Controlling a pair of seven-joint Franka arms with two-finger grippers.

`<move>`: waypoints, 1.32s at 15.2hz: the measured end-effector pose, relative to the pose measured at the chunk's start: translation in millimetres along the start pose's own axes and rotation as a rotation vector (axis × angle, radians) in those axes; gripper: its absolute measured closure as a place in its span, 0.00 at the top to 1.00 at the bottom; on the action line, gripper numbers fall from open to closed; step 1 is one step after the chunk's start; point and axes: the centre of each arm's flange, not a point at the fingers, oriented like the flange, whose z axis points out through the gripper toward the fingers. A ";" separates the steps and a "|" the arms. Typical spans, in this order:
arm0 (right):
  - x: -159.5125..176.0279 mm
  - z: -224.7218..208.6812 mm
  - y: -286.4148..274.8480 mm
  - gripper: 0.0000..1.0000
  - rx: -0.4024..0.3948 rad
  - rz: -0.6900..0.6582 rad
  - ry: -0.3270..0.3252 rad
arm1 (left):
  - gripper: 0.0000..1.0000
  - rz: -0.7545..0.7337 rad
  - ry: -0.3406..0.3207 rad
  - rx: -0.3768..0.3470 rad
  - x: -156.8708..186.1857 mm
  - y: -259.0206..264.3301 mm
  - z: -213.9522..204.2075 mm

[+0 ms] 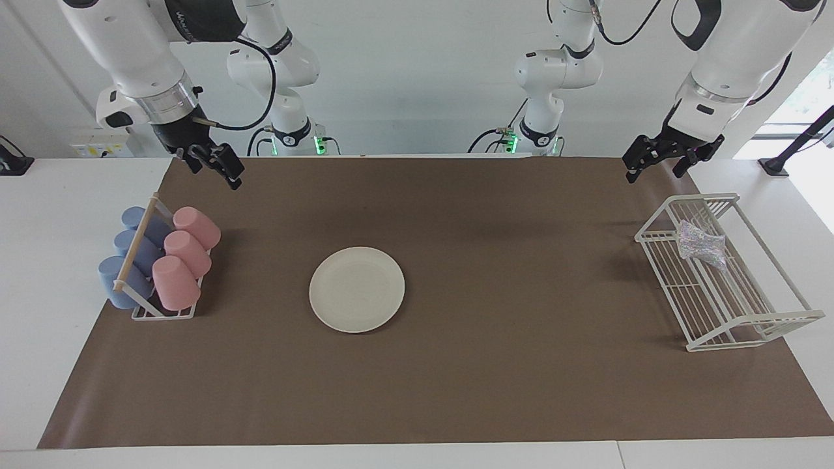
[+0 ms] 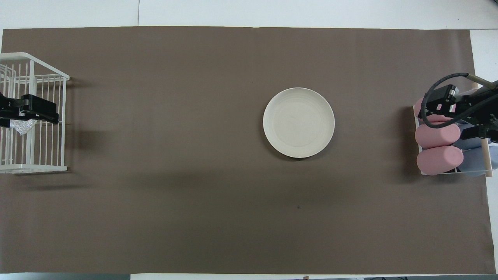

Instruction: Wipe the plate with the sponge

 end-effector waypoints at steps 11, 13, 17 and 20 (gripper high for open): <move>-10.2 1.4 -14.9 1.00 0.000 0.466 -0.005 | 1.00 0.134 -0.031 0.526 33.2 60.2 94.8; -12.9 1.8 -18.7 1.00 -0.001 0.562 -0.005 | 1.00 0.162 -0.023 0.623 46.2 69.2 118.2; -13.6 3.3 -17.5 1.00 -0.005 0.709 -0.007 | 1.00 0.196 0.023 0.816 61.3 52.7 162.8; -20.6 8.2 -22.2 1.00 -0.014 0.794 -0.016 | 1.00 0.094 0.022 0.840 57.1 30.5 194.7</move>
